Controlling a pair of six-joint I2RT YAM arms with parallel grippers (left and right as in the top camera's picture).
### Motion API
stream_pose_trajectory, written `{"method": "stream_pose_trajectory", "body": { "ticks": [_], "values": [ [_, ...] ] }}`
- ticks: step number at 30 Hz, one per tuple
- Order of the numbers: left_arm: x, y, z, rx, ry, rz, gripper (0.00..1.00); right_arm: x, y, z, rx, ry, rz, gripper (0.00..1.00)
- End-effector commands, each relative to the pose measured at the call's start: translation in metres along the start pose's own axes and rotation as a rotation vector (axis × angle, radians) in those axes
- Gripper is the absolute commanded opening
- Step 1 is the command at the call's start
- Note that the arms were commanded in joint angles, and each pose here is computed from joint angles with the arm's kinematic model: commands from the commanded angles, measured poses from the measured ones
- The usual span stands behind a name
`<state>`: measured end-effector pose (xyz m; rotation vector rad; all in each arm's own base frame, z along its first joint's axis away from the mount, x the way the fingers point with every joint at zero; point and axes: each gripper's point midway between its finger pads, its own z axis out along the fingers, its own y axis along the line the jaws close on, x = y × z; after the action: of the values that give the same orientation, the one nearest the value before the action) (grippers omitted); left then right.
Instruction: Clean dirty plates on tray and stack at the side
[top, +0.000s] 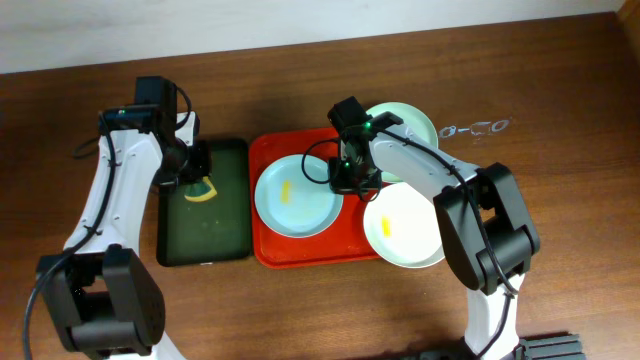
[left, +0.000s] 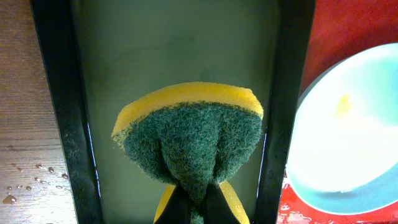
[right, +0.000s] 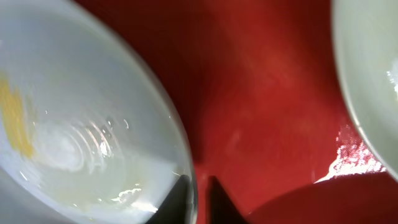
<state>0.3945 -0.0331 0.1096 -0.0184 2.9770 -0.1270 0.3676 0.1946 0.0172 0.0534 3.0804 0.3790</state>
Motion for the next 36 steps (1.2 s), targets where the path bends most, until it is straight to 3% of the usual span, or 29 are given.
{"method": "stream_pose_trajectory", "body": {
  "ticks": [1, 9, 12, 14, 16, 36],
  "values": [
    [-0.009, -0.014, -0.004, 0.023, -0.036, -0.001, 0.00, 0.005, 0.003, 0.003, -0.012, 0.015, -0.001, 0.06],
    [-0.008, -0.077, 0.001, 0.112, -0.048, 0.125, 0.00, 0.017, -0.002, 0.003, 0.010, 0.062, 0.004, 0.04],
    [-0.008, -0.119, 0.009, 0.193, -0.061, 0.203, 0.00, 0.016, -0.002, 0.003, 0.010, 0.060, 0.004, 0.21],
    [-0.006, -0.132, 0.016, 0.199, -0.057, 0.233, 0.00, 0.016, -0.001, 0.003, 0.009, 0.059, 0.003, 0.18],
    [-0.005, -0.145, 0.030, 0.204, -0.046, 0.260, 0.00, 0.015, -0.001, 0.003, 0.007, 0.055, 0.002, 0.04],
    [0.023, -0.152, 0.122, 0.136, 0.123, 0.323, 0.00, 0.009, 0.002, 0.004, -0.006, 0.031, -0.057, 0.04]
  ]
}}
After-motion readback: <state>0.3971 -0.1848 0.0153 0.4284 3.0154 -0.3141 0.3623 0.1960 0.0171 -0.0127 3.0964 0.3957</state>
